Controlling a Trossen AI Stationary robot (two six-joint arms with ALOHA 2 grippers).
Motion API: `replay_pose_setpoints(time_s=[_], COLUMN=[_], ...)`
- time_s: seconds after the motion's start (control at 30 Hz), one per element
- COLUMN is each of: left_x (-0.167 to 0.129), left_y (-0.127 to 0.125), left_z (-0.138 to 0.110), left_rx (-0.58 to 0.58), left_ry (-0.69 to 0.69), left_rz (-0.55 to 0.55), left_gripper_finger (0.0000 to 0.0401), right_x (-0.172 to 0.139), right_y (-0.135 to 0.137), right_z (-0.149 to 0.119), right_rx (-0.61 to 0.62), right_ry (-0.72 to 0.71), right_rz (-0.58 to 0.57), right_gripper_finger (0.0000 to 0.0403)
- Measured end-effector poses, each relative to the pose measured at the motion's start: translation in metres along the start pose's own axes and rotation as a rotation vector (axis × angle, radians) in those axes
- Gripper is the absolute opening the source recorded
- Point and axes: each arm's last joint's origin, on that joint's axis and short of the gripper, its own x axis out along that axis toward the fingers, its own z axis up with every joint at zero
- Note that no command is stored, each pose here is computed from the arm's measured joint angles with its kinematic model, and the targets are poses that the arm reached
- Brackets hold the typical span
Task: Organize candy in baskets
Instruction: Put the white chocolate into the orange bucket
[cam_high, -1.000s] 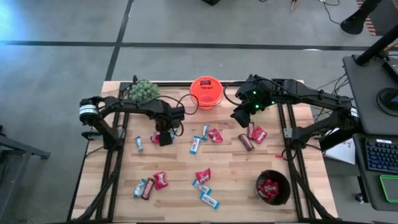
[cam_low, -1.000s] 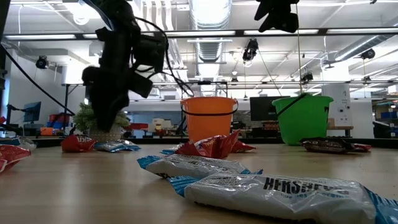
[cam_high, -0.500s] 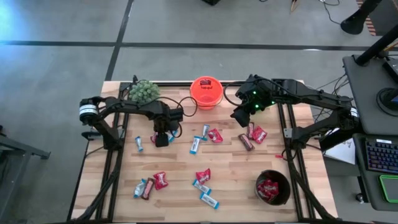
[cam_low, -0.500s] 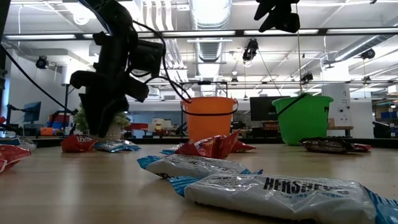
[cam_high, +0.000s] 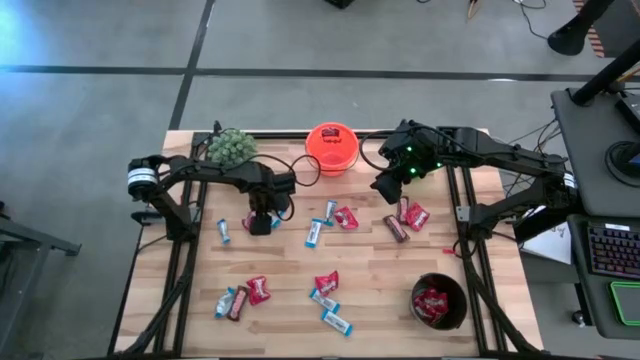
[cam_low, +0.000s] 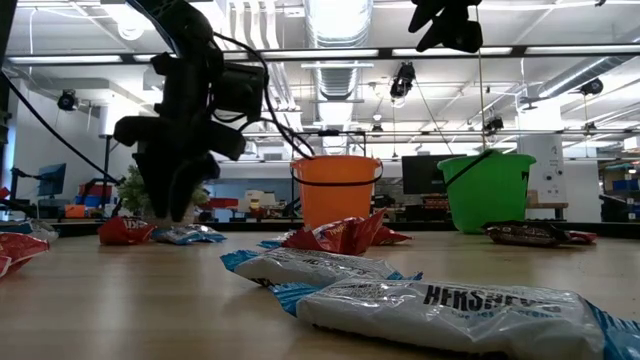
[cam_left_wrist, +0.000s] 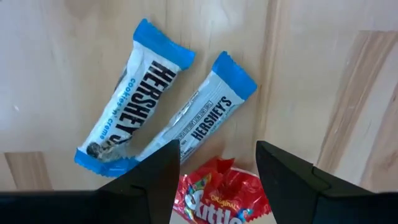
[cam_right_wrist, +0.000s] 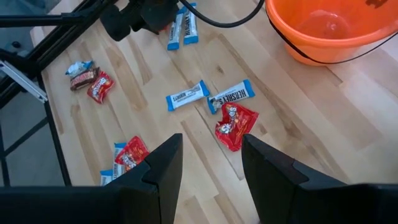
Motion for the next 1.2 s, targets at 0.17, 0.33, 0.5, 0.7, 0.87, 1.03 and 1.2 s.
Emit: replay_pose_setpoints(time_s=[0.17,0.33,0.5,0.7,0.87,1.03,1.2], left_x=[0.0,0.0,0.001,0.01,0.016,0.016,0.019], left_y=[0.001,0.001,0.001,0.002,0.006,0.009,0.015], left_z=[0.002,0.001,0.002,0.003,0.003,0.005,0.007], left_rx=[0.063,0.121,0.19,0.235,0.235,0.224,0.199], left_ry=[-0.015,-0.014,-0.008,0.029,0.082,0.06,0.038], left_rz=[0.009,0.011,0.01,0.004,0.085,0.095,0.095], left_gripper_finger=[0.0192,0.0192,0.0192,0.0192,0.0192,0.0192,0.0192], right_x=[0.0,0.0,0.0,0.0,0.0,0.0,0.0], right_y=[0.0,0.0,0.0,0.0,0.0,0.0,0.0], right_z=[0.0,0.0,0.0,0.0,0.0,0.0,0.0], right_rx=[0.0,0.032,0.036,0.035,0.035,0.04,0.054], right_ry=[0.0,0.0,-0.001,-0.002,-0.003,-0.004,-0.004], right_rz=[0.0,0.0,0.0,0.001,0.001,0.002,0.002], right_gripper_finger=[0.0153,0.0153,0.0153,0.0153,0.0153,0.0153,0.0153])
